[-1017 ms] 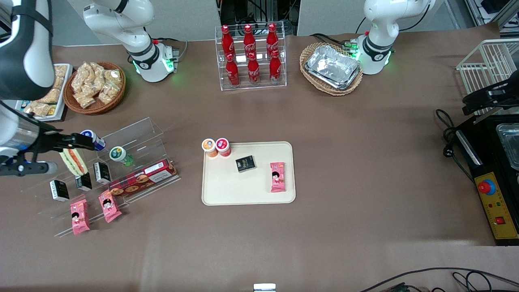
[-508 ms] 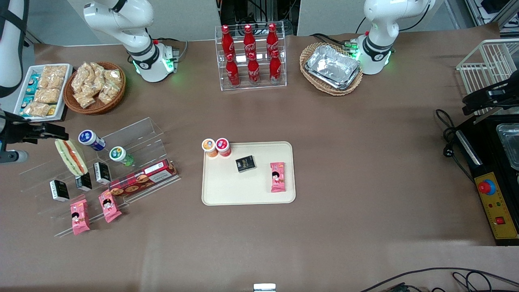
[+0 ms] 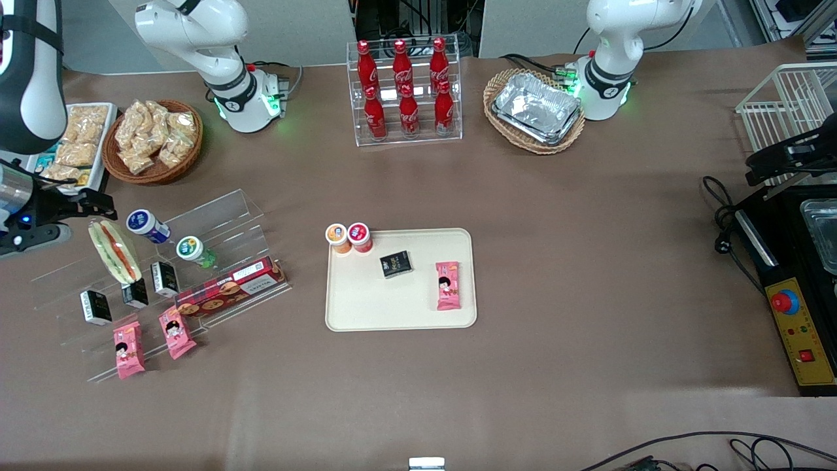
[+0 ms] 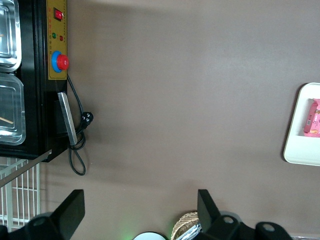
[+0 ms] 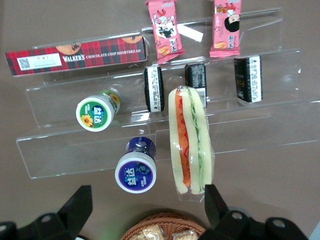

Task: Place sandwich on tray
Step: 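Lower the right gripper around the sandwich and close on it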

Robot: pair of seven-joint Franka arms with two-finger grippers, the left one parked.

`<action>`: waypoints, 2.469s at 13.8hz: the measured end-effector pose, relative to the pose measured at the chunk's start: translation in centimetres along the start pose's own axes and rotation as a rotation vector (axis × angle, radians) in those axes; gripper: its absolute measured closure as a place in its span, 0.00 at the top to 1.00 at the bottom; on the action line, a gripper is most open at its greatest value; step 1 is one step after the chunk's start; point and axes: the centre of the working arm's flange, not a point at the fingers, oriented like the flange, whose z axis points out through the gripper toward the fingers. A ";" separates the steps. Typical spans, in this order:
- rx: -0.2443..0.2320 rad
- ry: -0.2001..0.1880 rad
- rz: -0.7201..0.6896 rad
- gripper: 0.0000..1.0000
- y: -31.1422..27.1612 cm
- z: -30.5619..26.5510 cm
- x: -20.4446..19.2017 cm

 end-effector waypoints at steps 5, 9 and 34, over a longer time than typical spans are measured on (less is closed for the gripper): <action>-0.005 0.023 -0.063 1.00 2.8 3.4 -2.2; -0.006 0.035 -0.075 1.00 4.4 4.8 -3.6; -0.061 0.096 -0.146 0.86 5.7 11.8 -3.1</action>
